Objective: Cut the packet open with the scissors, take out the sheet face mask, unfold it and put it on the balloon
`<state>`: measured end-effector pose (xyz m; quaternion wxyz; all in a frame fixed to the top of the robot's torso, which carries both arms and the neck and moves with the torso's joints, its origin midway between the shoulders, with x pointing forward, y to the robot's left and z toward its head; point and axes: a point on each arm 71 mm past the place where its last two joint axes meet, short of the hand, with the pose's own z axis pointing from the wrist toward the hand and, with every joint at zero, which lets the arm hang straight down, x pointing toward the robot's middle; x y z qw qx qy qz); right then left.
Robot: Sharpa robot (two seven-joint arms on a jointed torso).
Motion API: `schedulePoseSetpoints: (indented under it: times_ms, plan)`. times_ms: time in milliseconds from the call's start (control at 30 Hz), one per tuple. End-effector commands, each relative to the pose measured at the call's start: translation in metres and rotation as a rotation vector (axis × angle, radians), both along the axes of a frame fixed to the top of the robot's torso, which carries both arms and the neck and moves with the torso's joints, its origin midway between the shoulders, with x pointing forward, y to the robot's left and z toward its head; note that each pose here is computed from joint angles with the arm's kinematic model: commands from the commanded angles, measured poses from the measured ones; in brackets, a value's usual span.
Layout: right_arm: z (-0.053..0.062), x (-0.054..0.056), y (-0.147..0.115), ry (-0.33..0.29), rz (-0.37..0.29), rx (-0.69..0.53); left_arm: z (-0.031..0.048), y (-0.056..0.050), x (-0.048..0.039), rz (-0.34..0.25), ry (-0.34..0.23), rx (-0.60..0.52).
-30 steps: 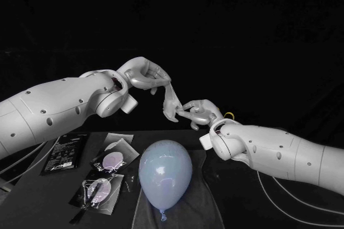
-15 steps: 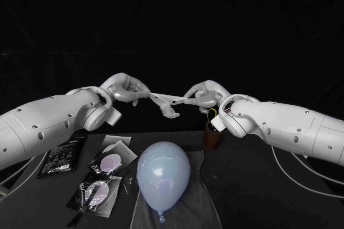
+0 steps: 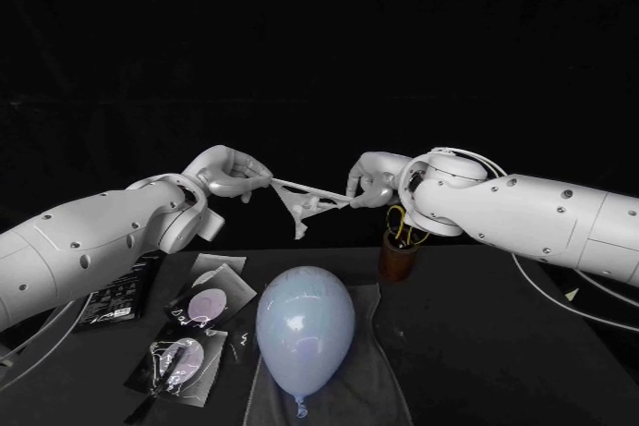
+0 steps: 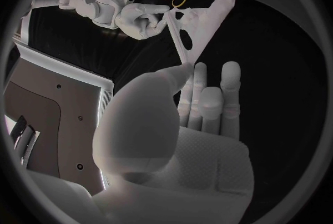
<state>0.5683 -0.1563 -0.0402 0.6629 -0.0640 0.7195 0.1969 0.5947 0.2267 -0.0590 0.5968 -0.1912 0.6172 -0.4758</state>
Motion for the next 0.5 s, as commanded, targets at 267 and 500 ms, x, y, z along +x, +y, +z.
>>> schedulePoseSetpoints:
  times_ms: [267, 500]
  plan:
    - [0.014, 0.003, -0.001, -0.184, -0.123, -0.233, 0.0031, 0.001, 0.0015, 0.014, -0.026, -0.036]
    - [0.022, -0.003, 0.010, -0.254, -0.082, -0.171, 0.0022, -0.009, -0.0008, -0.020, -0.019, -0.030]
